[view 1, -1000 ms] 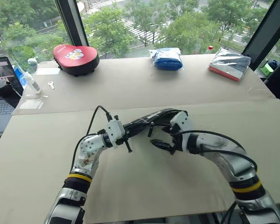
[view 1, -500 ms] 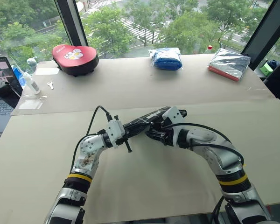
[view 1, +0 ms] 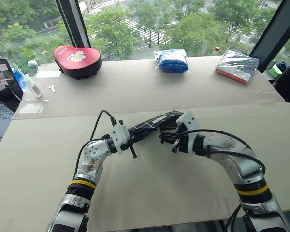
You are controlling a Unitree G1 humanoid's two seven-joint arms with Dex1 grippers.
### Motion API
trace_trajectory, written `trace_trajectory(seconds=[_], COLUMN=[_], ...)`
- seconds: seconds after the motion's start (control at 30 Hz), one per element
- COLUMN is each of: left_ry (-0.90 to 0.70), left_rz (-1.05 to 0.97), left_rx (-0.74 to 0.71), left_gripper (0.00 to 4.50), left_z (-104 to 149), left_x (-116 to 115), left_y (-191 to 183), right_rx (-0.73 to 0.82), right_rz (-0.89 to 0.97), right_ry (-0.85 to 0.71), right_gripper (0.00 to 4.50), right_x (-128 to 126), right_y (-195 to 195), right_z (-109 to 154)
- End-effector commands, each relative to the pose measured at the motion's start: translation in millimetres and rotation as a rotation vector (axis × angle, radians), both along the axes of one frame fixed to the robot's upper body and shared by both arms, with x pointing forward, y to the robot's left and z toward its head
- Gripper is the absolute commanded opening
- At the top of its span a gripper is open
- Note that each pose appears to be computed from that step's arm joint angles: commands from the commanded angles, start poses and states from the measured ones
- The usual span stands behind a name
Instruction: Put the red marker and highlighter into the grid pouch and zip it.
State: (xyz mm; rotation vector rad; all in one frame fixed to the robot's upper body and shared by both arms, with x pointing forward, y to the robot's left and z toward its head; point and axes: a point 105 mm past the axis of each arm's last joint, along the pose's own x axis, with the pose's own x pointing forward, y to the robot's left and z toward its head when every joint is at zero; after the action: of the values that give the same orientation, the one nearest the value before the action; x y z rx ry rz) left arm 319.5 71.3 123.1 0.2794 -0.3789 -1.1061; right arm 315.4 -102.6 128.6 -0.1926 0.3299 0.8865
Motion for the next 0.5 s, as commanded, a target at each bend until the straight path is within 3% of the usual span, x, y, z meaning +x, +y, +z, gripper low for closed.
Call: trace_trajectory(seconds=[0.03,0.23,0.37,0.47,0.5], left_ry=[-0.052,-0.049,-0.047,-0.048,-0.048], left_rz=[0.010,0.008,0.005,0.001,0.000], left_rx=[-0.016,-0.017,-0.019,-0.021,-0.022], left_gripper=[0.00,0.00,0.00,0.00,0.00], left_z=[11.7,11.3,11.3,11.8,11.9], left_x=[-0.3,-0.7,0.2,0.8,0.8], left_y=[2.2,1.8,0.7,-0.6,-0.8], right_rx=[-0.105,-0.263,-0.245,-0.191,-0.144], right_rz=[-0.125,-0.223,-0.297,-0.294,-0.290], right_ry=[-0.099,-0.152,-0.171,-0.169,-0.165], right_gripper=[0.02,0.02,0.02,0.02,0.31], right_x=[10.5,17.0,26.5,28.1,27.7], right_y=[-51.0,-101.5,-118.1,-108.9,-103.6], right_z=[21.5,32.2,36.2,32.1,33.4])
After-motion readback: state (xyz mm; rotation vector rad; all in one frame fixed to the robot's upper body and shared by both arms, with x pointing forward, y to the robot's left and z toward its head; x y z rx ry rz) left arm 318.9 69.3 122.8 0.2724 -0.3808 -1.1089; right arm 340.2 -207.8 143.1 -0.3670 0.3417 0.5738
